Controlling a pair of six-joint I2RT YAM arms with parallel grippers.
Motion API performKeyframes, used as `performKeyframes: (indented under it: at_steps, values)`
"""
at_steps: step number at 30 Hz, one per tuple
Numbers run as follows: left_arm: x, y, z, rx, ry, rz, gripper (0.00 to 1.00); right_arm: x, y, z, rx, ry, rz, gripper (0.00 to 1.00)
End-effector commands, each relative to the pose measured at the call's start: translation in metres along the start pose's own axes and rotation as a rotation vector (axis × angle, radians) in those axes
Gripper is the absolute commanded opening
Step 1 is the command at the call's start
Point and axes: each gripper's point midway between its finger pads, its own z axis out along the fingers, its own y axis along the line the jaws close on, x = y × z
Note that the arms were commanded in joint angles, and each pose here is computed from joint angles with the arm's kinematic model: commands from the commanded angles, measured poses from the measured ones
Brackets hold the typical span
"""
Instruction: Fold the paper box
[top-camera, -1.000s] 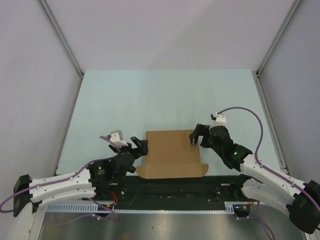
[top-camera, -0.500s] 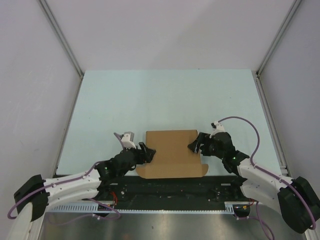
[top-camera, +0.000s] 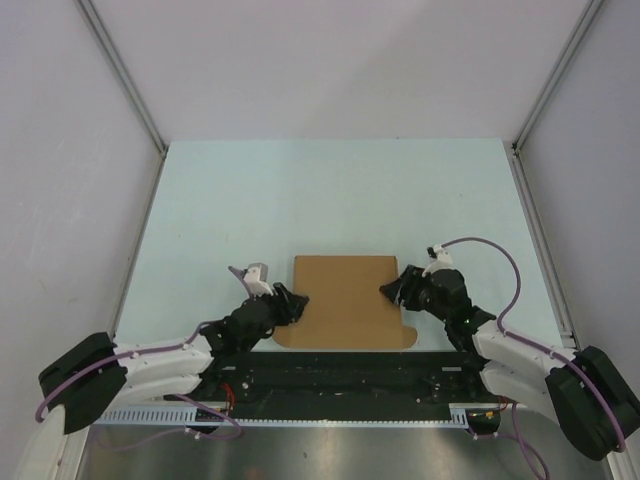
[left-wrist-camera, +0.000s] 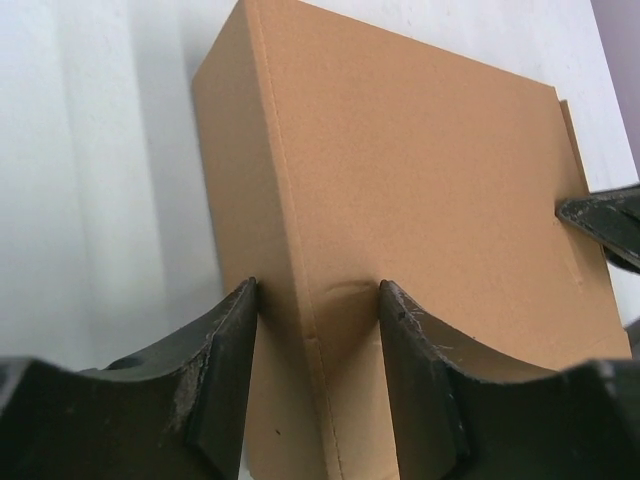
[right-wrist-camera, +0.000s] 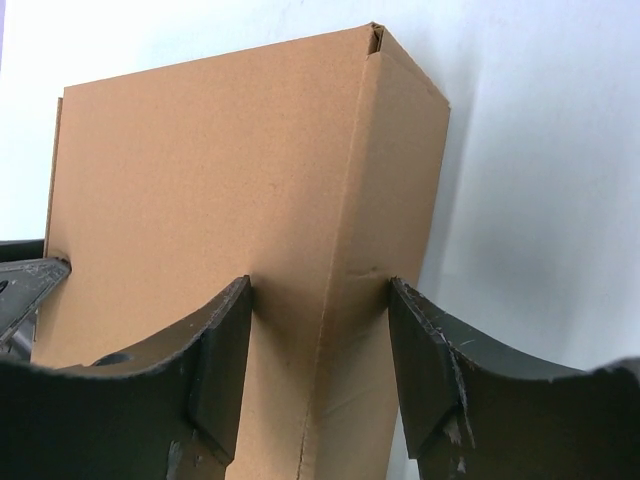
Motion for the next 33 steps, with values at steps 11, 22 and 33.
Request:
performKeyframes:
  at_steps: [11,22,33]
  values:
    - [-0.057,-0.026,0.078,0.004,0.016,0.003,0.50,-0.028,-0.014,0.071,0.090,0.050,0.025,0.49]
    - [-0.077,-0.010,0.096,-0.058,-0.002,0.008,0.45,-0.026,-0.026,0.080,0.145,0.066,0.048,0.59]
    - [-0.236,-0.050,0.017,-0.162,-0.444,0.050,0.84,-0.184,0.014,0.005,0.242,-0.287,-0.037,0.99]
